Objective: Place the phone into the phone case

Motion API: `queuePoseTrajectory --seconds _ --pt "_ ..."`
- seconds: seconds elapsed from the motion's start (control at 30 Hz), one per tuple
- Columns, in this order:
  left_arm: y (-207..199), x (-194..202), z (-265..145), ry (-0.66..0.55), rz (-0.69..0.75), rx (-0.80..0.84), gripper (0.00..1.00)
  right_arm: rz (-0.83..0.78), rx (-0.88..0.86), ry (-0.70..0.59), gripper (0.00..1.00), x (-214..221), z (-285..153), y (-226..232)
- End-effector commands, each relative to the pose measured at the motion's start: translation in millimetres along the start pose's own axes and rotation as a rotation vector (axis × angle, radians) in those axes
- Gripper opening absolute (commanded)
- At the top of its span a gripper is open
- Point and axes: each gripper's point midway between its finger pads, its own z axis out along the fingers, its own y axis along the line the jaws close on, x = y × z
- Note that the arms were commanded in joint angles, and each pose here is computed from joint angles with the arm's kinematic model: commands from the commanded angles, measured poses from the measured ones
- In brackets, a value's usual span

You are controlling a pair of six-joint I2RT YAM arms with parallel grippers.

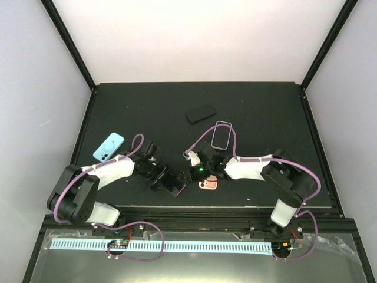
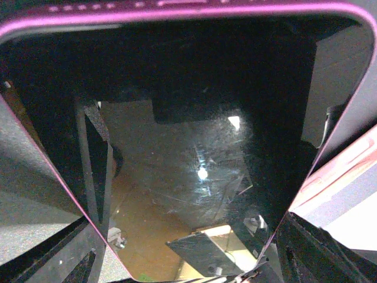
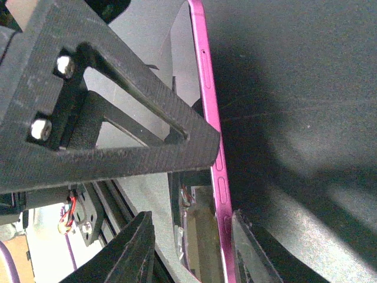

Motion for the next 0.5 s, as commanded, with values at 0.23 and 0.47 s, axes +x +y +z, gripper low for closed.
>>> queuePoseTrajectory --seconds 0.23,0.47 --pt "16.5 8.8 8.0 0.037 0.038 -0.028 0.72 0.010 0.032 0.017 0.34 -2.6 11.9 -3.9" --pt "16.5 9.5 6.5 0.033 0.053 -0.025 0.73 0.011 0.019 0.022 0.13 -1.3 13.8 -3.6"
